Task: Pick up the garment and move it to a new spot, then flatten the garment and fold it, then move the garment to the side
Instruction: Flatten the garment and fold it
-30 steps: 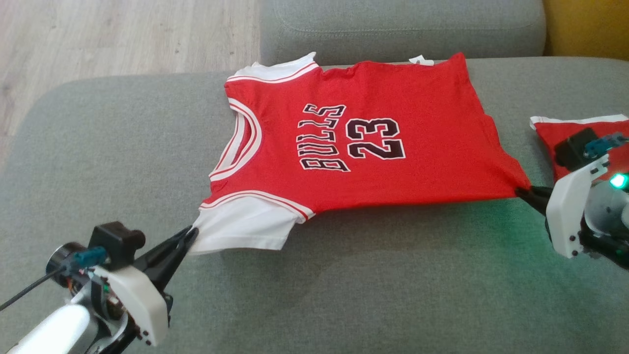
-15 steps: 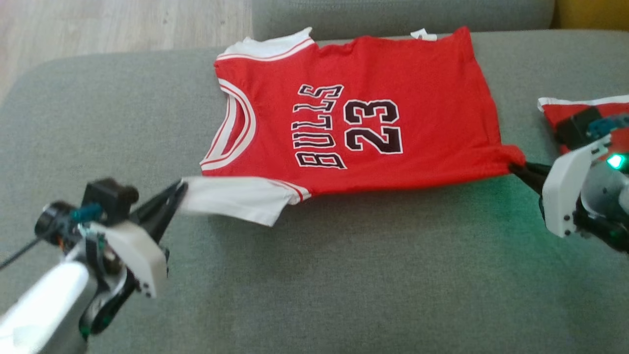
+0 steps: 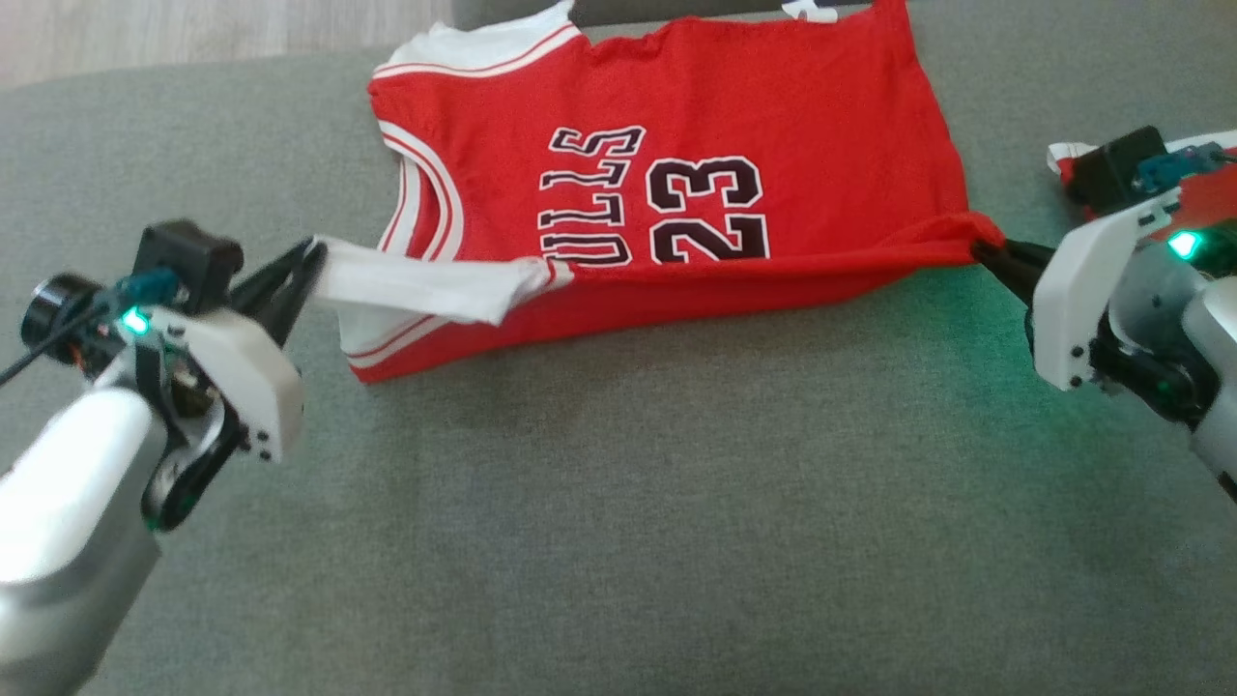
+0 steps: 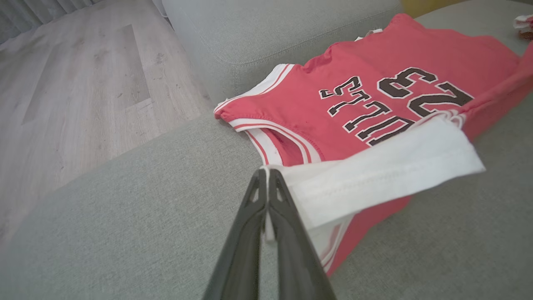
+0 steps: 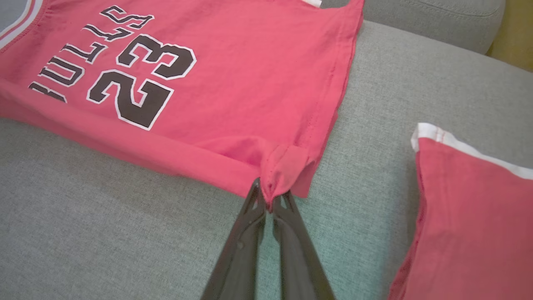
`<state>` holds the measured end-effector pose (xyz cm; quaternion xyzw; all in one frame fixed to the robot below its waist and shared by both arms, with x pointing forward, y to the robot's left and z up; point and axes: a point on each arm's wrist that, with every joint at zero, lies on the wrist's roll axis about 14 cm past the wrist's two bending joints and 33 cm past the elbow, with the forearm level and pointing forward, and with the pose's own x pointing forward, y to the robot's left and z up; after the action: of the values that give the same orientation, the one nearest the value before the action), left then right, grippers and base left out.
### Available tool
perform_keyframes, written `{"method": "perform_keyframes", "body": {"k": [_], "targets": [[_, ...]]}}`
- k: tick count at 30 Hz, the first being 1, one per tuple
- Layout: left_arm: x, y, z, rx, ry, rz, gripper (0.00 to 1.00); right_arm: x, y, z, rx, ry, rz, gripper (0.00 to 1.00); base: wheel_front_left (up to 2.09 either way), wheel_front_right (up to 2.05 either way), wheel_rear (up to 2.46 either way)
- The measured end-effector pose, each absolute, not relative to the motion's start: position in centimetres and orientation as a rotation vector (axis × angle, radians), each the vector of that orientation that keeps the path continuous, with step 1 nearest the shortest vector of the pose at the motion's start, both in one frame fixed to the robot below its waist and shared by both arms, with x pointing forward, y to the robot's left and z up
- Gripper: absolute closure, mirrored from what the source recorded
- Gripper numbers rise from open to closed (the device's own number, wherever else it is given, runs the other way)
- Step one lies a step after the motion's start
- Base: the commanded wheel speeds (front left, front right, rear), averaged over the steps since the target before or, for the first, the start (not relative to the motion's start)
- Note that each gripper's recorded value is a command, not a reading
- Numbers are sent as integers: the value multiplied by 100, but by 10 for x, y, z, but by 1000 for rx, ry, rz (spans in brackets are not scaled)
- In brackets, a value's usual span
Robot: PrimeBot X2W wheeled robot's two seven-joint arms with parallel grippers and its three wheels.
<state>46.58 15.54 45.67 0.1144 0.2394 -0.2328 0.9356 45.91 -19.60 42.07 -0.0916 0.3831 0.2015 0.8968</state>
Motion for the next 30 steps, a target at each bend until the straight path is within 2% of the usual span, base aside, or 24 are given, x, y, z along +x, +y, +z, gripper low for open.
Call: {"method": "perform_keyframes", "body": {"k": [7,23,24,25,30], "targets": [[491,155,444,346,507,-481,100,476,-191,412,-163,788,402,100,0,0,0],[535,138,427,355,481,-456,100,506,-192,404,-176,749,369,100,0,0,0],[538,138,428,351,471,-446,72,510,-192,406,-186,732,367,78,0,0,0],[539,138,428,340,466,-438,0,513,-193,407,-173,721,357,0,0,0,0],[550,141,443,289,385,-375,0,524,-189,419,-113,639,337,0,0,0,0]]}}
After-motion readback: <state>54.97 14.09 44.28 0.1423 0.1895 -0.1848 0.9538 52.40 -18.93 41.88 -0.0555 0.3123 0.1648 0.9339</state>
